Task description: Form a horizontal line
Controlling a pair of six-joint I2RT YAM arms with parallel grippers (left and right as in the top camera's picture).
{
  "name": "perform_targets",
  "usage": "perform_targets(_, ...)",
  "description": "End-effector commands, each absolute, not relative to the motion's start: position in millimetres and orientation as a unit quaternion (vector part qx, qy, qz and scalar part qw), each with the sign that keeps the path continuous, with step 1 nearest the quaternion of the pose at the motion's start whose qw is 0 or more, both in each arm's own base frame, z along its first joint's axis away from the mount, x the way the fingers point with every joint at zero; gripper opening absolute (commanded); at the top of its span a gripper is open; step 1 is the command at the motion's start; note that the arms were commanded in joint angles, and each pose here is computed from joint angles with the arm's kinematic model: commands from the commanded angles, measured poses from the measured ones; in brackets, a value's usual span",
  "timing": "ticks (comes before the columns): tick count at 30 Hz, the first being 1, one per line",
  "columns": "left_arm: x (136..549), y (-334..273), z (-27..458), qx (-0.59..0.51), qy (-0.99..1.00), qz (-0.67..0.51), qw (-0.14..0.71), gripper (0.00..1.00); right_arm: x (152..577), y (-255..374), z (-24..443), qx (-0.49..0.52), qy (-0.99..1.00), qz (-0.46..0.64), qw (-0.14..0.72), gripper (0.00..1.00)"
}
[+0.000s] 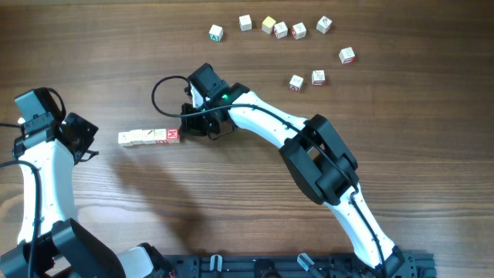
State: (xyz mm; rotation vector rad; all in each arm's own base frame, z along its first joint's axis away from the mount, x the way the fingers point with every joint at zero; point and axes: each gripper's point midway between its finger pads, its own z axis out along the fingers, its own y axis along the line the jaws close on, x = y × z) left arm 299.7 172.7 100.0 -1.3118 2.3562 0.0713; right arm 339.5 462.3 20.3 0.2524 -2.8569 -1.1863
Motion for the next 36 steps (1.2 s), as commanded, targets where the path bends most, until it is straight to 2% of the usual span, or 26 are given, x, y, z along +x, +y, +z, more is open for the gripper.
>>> perform_targets(1,300,178,109,-0.482,0.844,0.032,0.232,0.04,335,463,14,0.078,-0.919,-0.385,0.032,0.04)
perform_targets(17,300,178,109,-0.481,0.845,0.032,0.232,0.04,335,449,1,0.077,-0.935,-0.345,0.027,0.04)
perform_targets(36,300,178,109,-0.481,0.845,0.032,0.232,0.04,325,460,8,0.066,-0.926,-0.369,0.052,0.04)
